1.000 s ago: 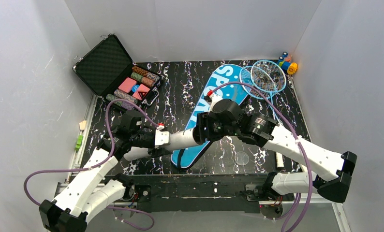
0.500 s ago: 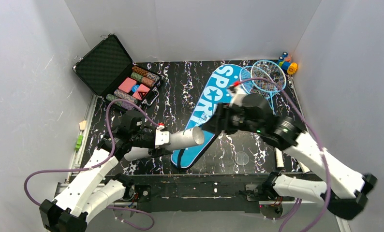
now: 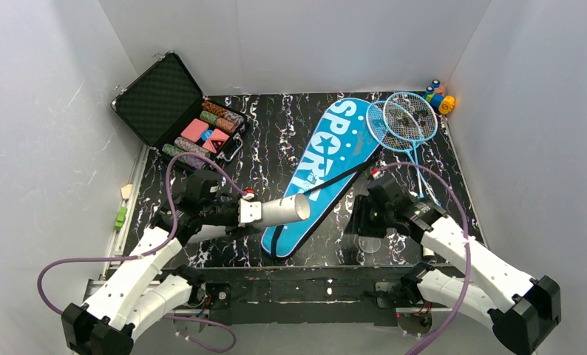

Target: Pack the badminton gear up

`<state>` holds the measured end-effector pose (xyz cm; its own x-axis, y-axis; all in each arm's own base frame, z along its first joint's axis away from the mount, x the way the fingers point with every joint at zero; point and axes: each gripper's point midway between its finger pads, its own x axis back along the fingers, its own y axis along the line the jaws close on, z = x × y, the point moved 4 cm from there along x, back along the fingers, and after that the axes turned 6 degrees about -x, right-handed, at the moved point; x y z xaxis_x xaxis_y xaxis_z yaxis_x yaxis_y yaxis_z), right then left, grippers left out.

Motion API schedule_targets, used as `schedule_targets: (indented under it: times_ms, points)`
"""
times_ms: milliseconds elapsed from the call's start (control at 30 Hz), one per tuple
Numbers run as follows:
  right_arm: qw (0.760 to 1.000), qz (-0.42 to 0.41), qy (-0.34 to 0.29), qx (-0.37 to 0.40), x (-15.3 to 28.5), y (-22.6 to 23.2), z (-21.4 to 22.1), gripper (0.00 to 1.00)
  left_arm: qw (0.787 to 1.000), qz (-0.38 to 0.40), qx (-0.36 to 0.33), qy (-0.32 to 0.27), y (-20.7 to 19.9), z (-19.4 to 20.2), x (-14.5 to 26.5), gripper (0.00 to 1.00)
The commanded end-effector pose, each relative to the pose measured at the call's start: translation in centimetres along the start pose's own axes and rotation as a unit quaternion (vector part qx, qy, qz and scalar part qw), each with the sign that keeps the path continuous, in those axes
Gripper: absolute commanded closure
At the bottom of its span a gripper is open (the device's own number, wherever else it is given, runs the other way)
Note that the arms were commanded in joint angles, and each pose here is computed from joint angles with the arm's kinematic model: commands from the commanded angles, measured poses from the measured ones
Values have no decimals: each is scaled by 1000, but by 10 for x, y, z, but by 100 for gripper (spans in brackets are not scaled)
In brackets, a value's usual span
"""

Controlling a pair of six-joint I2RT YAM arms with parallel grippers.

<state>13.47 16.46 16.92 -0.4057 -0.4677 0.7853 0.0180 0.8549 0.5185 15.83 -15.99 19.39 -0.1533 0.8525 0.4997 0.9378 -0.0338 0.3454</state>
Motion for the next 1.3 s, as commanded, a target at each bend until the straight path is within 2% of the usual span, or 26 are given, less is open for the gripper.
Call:
schedule_targets:
  times_ms: [0, 267, 600, 1133, 1200, 1267]
  points:
    - [997, 72, -9, -19, -15, -36, 12, 46, 1000, -3, -10, 14, 0, 4, 1, 100]
    - [993, 113, -7, -23, -34, -54, 16, 47, 1000, 4, -16, 6, 0, 1, 1, 100]
    - [980, 198, -12, -21, -59, -72, 8, 58, 1000, 2, -14, 5, -1, 0, 2, 100]
    - [978, 207, 23, -21, -83, -80, 28, 58, 1000, 3, -18, 3, -2, 0, 1, 100]
    - [977, 209, 24, -18, -85, -80, 29, 62, 1000, 3, -16, 2, -2, 0, 1, 100]
    - [977, 212, 26, -17, -87, -80, 29, 70, 1000, 2, -16, 1, -2, -1, 2, 100]
